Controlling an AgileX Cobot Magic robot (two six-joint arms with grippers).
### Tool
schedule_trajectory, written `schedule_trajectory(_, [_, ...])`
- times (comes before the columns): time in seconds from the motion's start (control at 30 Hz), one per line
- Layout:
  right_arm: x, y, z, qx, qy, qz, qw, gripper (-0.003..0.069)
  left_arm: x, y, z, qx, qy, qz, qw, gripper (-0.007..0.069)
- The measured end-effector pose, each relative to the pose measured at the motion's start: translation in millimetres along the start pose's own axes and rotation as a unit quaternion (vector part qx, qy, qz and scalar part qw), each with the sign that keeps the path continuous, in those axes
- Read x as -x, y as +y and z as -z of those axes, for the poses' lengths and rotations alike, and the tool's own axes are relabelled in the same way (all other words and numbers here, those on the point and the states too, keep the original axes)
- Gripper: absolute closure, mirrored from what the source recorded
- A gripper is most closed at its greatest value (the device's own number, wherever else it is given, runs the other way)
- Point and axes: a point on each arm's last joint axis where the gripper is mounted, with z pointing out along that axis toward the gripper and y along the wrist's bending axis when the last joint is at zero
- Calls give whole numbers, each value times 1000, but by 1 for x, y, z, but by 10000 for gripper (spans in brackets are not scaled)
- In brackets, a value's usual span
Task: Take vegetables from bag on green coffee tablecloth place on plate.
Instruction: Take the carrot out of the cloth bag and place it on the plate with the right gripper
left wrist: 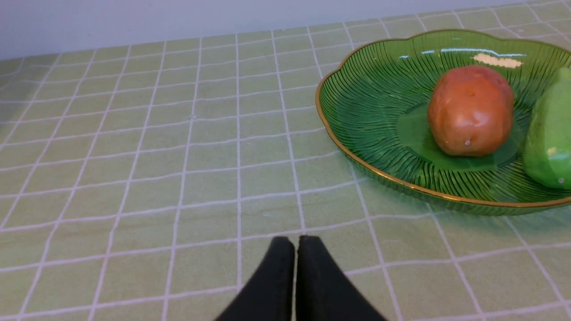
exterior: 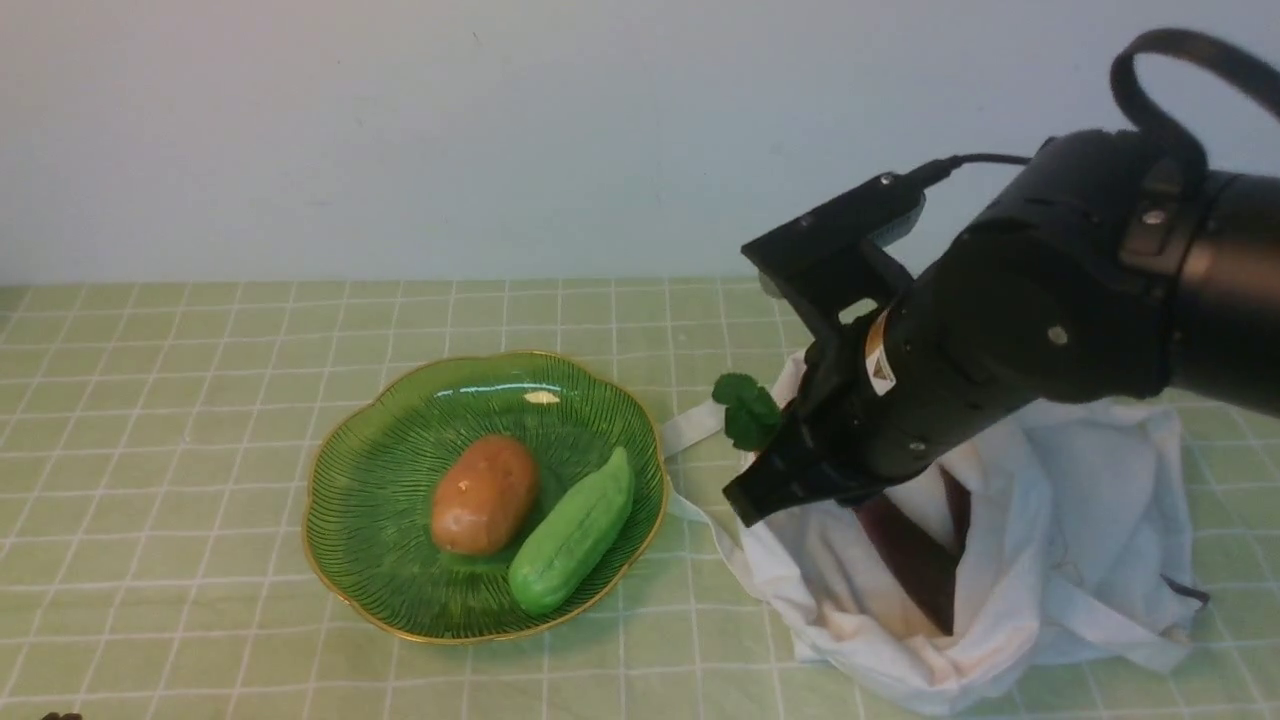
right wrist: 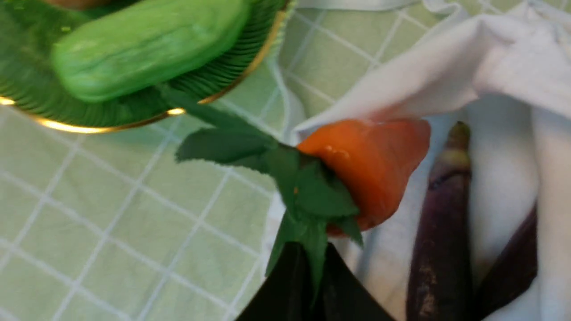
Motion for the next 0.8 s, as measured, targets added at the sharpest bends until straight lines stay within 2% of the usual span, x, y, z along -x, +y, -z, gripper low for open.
schedule_trajectory(0.23, [16,20,37,51,-91,12,994,668,0,0,0,0,0,0,1000,630])
schedule_trajectory(0.43, [51,34,36,96,-127,31,987,668,0,0,0,0,0,0,1000,630])
schedule_trajectory(0.6, [81,52,-11,125,-105,52,985,668,0,0,0,0,0,0,1000,630])
schedule_trajectory(0.8, [88,58,-76,89,-48,65,993,668,0,0,0,0,0,0,1000,630])
